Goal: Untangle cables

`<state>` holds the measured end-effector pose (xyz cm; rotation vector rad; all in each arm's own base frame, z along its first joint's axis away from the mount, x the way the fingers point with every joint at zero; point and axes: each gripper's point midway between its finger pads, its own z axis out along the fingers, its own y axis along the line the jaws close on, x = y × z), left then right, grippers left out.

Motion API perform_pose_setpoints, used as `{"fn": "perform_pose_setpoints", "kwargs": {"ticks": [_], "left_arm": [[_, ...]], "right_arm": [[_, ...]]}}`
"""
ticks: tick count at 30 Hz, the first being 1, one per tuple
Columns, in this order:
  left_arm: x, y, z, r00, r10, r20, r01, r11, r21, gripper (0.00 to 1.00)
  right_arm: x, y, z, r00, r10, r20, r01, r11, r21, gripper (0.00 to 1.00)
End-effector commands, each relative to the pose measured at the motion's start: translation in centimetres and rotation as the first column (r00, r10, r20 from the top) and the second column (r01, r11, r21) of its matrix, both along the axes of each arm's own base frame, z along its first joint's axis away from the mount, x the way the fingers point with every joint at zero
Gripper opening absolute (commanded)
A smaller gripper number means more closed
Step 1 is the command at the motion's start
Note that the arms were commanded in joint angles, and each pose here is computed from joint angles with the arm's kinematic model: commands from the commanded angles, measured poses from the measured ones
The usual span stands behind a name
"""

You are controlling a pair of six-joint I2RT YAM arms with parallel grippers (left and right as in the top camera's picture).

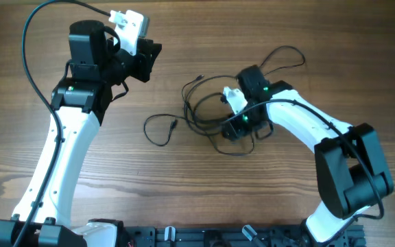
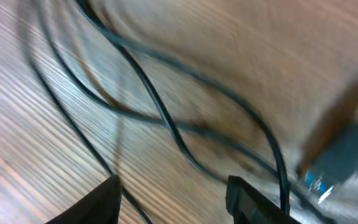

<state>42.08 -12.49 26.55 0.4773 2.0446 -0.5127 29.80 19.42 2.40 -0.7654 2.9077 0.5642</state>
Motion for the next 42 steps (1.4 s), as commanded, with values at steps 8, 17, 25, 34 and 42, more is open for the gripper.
{"fn": "perform_pose_setpoints", "kwargs": {"ticks": [8,17,25,34,42], "left_arm": [[0.0,0.0,0.1,1.0,-0.002,-0.005,0.002,1.0,-0.013,0.23],[0.0,0.0,0.1,1.0,-0.002,-0.008,0.002,1.0,-0.013,0.23],[0.0,0.0,0.1,1.0,-0.002,-0.008,0.002,1.0,-0.012,0.23],[0.0,0.0,0.1,1.0,-0.002,-0.008,0.002,1.0,-0.013,0.23],[-0.2,0.0,-0.3,1.0,-0.002,-0.026,0.001,1.0,-0.011,0.24]], "right_arm": [[4.4,-4.9,4.0,0.932,-0.284,0.225,0.333,0.915,-0.227,0.59],[-2.9,-4.2,2.3,0.889,-0.457,0.033,0.436,0.82,-0.372,0.59],[-4.5,-5.8,-2.6,0.878,-0.473,0.071,0.461,0.798,-0.389,0.59],[-3.0,-3.0,-2.5,0.897,-0.44,0.05,0.437,0.863,-0.254,0.04],[2.1,-1.6,10.1,0.873,-0.399,0.28,0.433,0.899,-0.069,0.04]]}}
